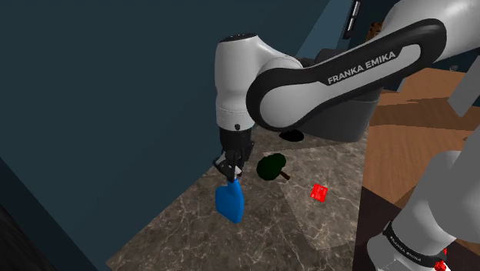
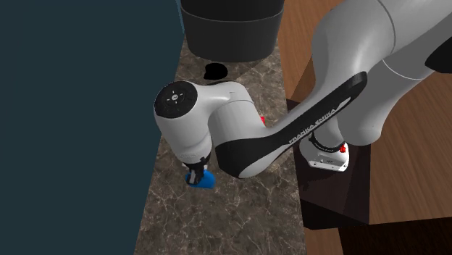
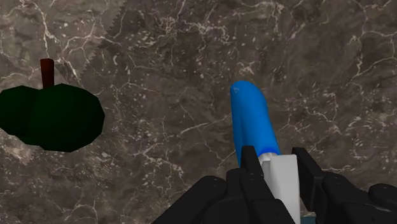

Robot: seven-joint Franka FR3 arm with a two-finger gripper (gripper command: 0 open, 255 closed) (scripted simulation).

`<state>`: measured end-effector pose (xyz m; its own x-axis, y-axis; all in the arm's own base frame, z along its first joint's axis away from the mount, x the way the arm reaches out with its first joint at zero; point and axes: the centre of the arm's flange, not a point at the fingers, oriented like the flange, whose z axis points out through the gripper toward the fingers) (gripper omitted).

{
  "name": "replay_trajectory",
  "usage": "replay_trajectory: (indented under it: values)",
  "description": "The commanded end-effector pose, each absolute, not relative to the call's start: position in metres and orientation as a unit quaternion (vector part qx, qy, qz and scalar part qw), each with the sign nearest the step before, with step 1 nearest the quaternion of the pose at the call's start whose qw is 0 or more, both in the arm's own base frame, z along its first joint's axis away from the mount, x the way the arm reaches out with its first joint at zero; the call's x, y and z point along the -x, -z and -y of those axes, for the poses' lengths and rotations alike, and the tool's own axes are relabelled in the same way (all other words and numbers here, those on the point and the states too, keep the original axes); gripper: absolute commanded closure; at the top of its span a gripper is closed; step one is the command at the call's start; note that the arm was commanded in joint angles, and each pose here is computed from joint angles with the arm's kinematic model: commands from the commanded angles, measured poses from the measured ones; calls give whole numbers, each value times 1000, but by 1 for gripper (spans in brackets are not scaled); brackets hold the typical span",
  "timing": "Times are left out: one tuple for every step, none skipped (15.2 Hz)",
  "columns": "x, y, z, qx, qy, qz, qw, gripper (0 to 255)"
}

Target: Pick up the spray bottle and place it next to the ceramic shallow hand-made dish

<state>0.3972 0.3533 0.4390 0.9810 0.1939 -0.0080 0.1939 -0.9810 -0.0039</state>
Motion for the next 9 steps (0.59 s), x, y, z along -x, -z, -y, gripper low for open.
replay_trajectory:
  values:
    - [-397,-451,-354,995,-4,97,2,255]
    - [-397,-456,-354,995,-4,97,2,255]
    - [-397,-461,-354,995,-4,97,2,255]
    - [-397,-466,-354,995,-4,97,2,255]
    - [-397,-472,-354,995,-4,97,2,255]
    - [-397,-477,-354,995,-4,97,2,255]
    - [-397,-482,-354,995,-4,97,2,255]
    - [-397,-488,-354,995,-4,97,2,255]
    - [-397,-493,-354,995,-4,97,2,255]
